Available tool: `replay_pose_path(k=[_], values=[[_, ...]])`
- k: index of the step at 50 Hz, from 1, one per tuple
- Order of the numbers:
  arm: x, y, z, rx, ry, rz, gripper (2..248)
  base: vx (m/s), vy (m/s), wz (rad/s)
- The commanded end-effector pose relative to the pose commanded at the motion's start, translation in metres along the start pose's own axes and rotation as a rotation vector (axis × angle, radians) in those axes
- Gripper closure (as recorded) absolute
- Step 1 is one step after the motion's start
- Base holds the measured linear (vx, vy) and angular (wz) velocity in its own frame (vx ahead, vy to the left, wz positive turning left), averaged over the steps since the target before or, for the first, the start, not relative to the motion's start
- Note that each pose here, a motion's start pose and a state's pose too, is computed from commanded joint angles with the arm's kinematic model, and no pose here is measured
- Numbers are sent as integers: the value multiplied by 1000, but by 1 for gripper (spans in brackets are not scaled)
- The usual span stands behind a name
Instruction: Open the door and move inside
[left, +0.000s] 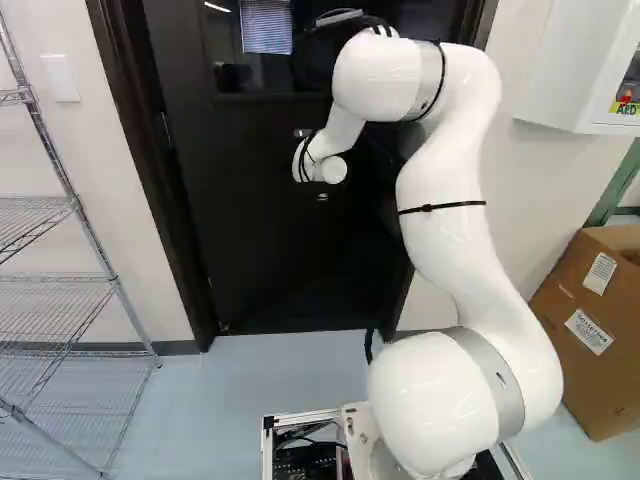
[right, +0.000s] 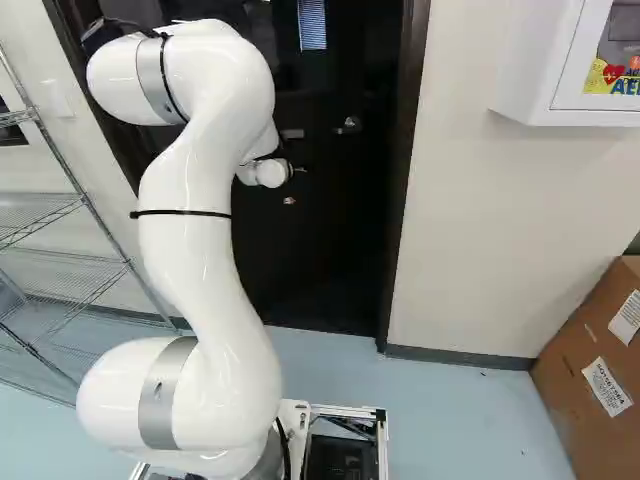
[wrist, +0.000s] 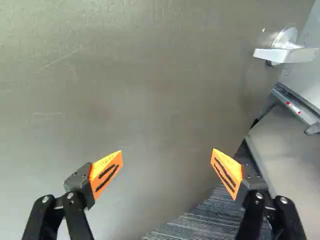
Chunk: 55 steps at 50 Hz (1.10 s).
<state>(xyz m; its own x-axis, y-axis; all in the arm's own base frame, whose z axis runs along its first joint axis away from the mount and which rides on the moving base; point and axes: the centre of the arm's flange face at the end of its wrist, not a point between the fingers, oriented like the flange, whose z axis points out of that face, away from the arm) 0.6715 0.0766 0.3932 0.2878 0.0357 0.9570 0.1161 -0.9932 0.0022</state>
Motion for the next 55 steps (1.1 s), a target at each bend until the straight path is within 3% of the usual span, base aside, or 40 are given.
replay_pose_path(k=[17, 55], values=[[-3, -6, -33, 9, -12, -3, 3, 0, 0, 0], [-10, -15, -108, 24, 16, -7, 3, 0, 0, 0]])
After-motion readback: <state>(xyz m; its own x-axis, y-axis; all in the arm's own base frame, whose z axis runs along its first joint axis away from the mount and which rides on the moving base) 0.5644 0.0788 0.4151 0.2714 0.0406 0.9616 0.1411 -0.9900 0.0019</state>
